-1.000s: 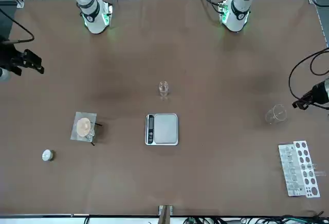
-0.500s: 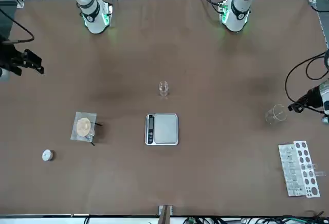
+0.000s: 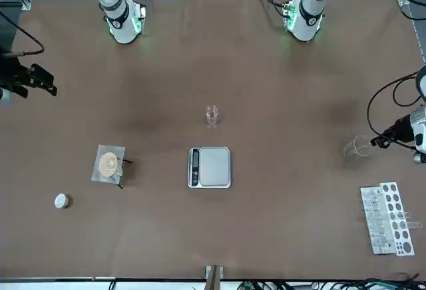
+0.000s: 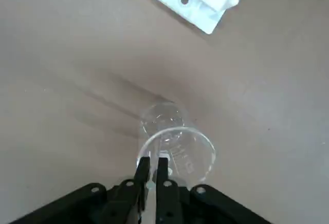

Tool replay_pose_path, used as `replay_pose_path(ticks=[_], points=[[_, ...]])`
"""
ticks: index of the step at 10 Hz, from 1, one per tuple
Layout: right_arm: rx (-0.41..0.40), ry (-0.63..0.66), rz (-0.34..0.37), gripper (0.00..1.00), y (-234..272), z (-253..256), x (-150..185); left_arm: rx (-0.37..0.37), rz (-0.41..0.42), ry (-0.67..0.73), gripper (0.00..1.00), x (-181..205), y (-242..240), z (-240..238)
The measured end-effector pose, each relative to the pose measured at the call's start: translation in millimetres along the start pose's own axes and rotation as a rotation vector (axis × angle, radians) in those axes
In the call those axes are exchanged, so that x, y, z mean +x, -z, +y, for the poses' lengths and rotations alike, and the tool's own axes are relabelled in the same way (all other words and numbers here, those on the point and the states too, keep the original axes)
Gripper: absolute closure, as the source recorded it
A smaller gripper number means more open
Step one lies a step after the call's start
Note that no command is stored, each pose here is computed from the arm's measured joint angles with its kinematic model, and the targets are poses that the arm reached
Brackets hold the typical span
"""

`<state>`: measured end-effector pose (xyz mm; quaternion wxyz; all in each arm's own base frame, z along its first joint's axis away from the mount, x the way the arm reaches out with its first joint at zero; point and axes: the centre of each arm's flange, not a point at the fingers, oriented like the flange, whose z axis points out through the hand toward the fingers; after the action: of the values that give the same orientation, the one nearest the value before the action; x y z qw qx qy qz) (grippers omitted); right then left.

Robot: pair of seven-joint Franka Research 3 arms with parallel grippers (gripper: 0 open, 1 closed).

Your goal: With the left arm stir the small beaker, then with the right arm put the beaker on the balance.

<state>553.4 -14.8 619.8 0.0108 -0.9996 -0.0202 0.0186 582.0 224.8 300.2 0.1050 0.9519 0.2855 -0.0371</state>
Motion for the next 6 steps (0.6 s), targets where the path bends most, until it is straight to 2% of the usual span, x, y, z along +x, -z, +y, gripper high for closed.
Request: replay_pose_path(ticks=[3, 6], points=[[0.0, 0.0, 0.0, 0.0, 0.0, 0.0, 0.0, -0.002, 0.001, -0.004, 0.76, 1.3, -0.3, -4.9], [0.0, 0.0, 0.0, 0.0, 0.0, 0.0, 0.0, -0.001, 0.002, -0.006, 0.7, 1.5, 0.1, -4.7]])
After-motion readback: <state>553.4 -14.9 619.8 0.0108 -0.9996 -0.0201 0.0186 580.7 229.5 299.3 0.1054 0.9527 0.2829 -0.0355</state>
